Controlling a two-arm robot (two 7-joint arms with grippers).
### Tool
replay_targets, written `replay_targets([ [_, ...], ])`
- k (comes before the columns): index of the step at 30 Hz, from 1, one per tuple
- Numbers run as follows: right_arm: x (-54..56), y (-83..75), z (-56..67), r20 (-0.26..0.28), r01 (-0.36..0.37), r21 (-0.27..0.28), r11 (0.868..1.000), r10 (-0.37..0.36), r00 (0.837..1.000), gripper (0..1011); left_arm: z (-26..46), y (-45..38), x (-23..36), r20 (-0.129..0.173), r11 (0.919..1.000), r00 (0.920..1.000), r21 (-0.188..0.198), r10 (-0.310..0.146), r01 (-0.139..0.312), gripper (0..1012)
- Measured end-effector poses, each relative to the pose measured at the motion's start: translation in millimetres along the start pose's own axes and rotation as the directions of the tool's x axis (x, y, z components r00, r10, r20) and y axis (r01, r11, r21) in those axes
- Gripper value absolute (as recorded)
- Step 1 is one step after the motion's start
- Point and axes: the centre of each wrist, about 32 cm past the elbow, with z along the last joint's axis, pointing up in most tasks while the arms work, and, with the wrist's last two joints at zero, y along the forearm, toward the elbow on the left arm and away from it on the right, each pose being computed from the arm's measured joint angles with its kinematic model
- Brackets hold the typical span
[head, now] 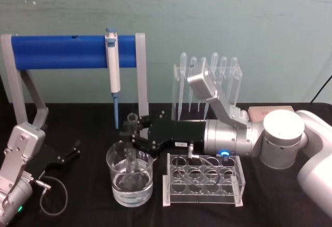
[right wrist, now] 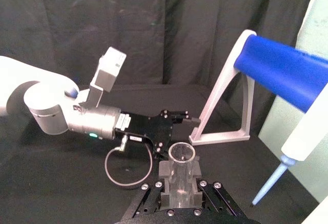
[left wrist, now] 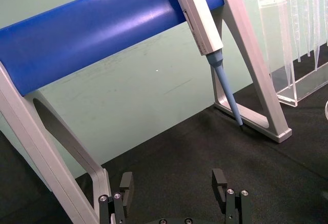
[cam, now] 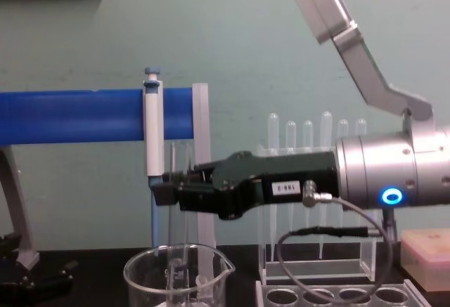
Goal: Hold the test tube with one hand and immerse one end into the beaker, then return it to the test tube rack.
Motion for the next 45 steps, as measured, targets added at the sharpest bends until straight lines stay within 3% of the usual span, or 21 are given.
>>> replay_targets([
  [6, -4.5, -0.6, -14.1, -0.010, 0.007, -0.007, 1.000, -0.007, 1.000, 225, 0.0, 0.0, 0.0, 0.000, 1.0000, 1.0000, 0.000, 0.000, 0.000, 1000],
  [17, -8.4, -3.5, -23.7, 0.000, 0.016, -0.024, 1.000, -0.016, 1.000, 225, 0.0, 0.0, 0.0, 0.000, 1.0000, 1.0000, 0.000, 0.000, 0.000, 1000],
  [45, -10.2, -4.2, -25.8, 0.009, 0.028, -0.029, 0.999, -0.027, 1.000, 225, 0.0, 0.0, 0.0, 0.000, 1.0000, 1.0000, 0.000, 0.000, 0.000, 1000],
])
